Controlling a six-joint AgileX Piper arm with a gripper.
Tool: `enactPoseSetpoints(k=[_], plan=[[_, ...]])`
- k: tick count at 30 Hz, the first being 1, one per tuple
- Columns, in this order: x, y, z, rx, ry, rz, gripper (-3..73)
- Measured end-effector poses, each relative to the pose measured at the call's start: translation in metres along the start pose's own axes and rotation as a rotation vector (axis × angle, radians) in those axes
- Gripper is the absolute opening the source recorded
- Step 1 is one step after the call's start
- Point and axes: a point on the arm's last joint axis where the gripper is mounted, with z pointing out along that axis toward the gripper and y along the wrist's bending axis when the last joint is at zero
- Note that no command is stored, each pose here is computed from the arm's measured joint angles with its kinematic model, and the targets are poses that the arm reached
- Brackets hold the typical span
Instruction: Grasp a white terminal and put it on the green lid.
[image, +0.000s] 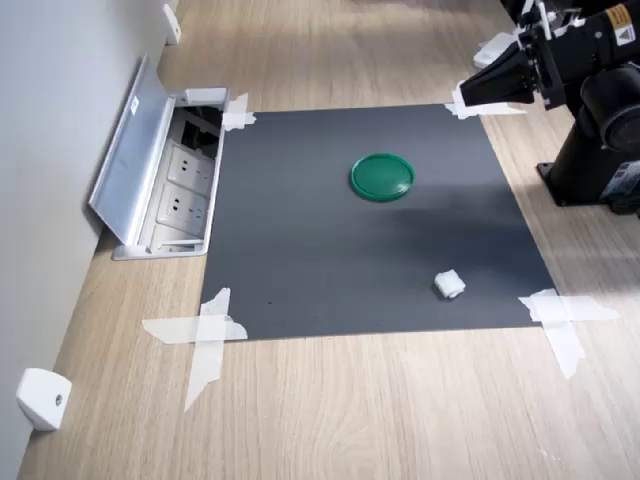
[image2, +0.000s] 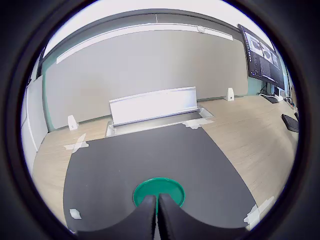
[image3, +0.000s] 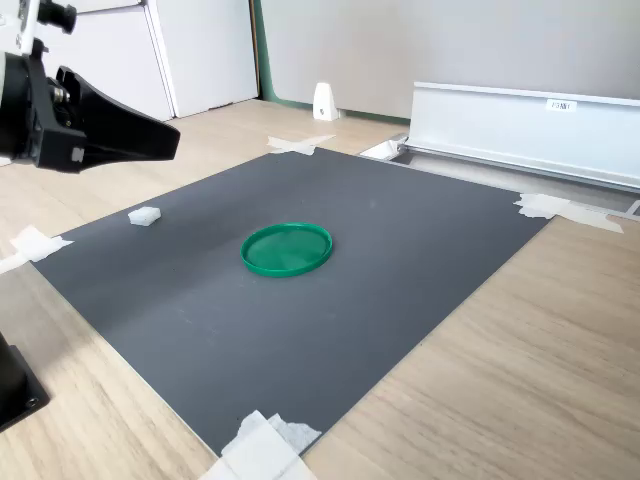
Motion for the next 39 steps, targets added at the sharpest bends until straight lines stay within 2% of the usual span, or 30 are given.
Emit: enactPoseSetpoints(k=[28, 32, 39], plan=[[-0.006, 0.000, 0.000, 0.012, 0.033, -0.037, -0.9], [-0.022, 0.001, 0.006, 0.034, 0.129, -0.115, -0.9], [-0.072, 0.005, 0.033, 0.075, 0.232, -0.247, -0.9]])
